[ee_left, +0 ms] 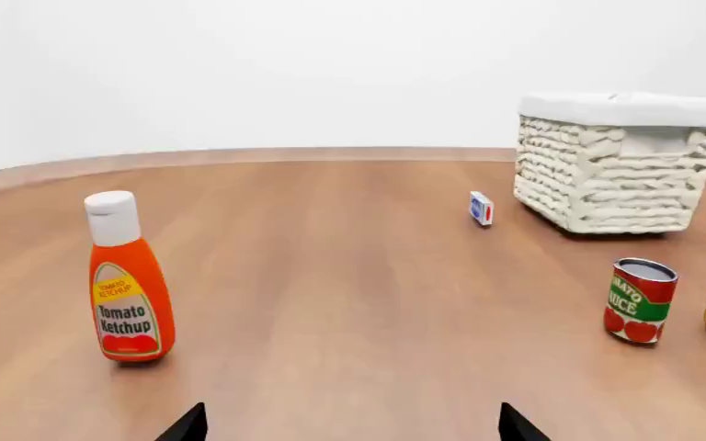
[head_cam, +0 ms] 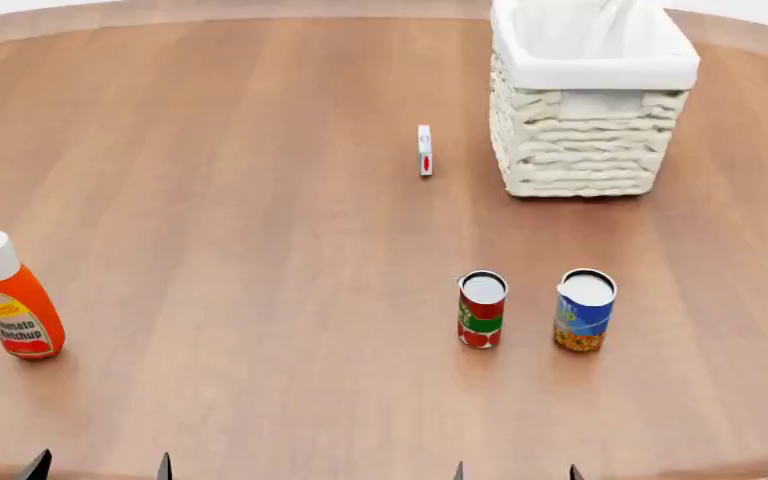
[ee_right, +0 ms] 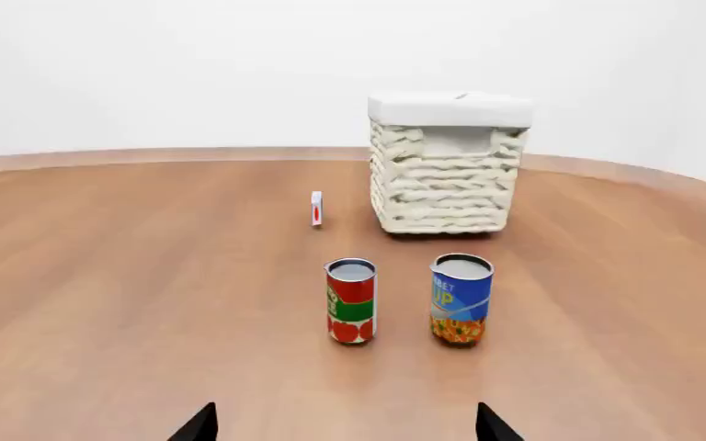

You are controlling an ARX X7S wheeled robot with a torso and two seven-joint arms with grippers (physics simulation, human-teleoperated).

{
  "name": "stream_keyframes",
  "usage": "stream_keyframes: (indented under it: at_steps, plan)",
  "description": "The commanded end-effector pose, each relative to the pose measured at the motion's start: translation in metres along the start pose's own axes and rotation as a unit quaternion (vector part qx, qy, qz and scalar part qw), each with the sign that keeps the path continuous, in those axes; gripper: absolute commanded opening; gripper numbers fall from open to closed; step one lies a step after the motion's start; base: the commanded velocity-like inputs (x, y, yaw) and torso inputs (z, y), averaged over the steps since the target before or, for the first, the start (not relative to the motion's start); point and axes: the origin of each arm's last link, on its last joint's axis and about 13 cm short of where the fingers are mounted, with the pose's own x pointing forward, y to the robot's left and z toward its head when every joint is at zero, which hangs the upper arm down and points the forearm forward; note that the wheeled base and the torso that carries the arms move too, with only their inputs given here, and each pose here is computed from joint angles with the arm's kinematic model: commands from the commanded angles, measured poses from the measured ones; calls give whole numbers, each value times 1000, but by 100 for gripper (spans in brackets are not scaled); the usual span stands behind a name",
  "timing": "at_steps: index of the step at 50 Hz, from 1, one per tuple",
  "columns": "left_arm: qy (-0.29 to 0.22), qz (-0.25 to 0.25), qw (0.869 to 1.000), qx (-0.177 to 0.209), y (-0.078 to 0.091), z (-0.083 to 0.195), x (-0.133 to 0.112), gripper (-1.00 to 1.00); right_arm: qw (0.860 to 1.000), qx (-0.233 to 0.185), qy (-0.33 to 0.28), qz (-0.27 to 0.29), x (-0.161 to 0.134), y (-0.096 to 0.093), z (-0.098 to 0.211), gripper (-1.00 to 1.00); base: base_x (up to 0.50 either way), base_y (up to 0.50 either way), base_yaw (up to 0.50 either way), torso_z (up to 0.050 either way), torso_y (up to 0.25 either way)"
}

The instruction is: Pick up the alphabet soup and the cream cheese box, and put them in the basket.

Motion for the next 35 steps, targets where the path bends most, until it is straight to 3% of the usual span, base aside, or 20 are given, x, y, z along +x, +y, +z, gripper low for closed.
stream_keyframes:
  at_steps: [1,7,20,22,24,35]
  plan:
    - [28,-10,999,-12,0,-3,0,100,1000,-17,11,-20,0,0,-1,100,0,0,0,0,0]
    - [21,-14,1000,5,0,-5,-1,100,999,-28,20,5,0,3,-6,100,0,0,0,0,0]
    - [25,-15,999,15,0,-9,-1,100,999,-30,29,10,2,5,-7,100,0,0,0,0,0]
    - [25,-15,999,15,0,-9,-1,100,998,-46,42,-7,3,5,-8,100,0,0,0,0,0]
    - [25,-14,999,15,0,-8,0,100,999,-30,36,-9,4,4,-7,100,0,500,0,0,0]
    - [28,-11,999,17,1,-11,1,100,998,-44,41,-18,5,5,-7,100,0,436,0,0,0]
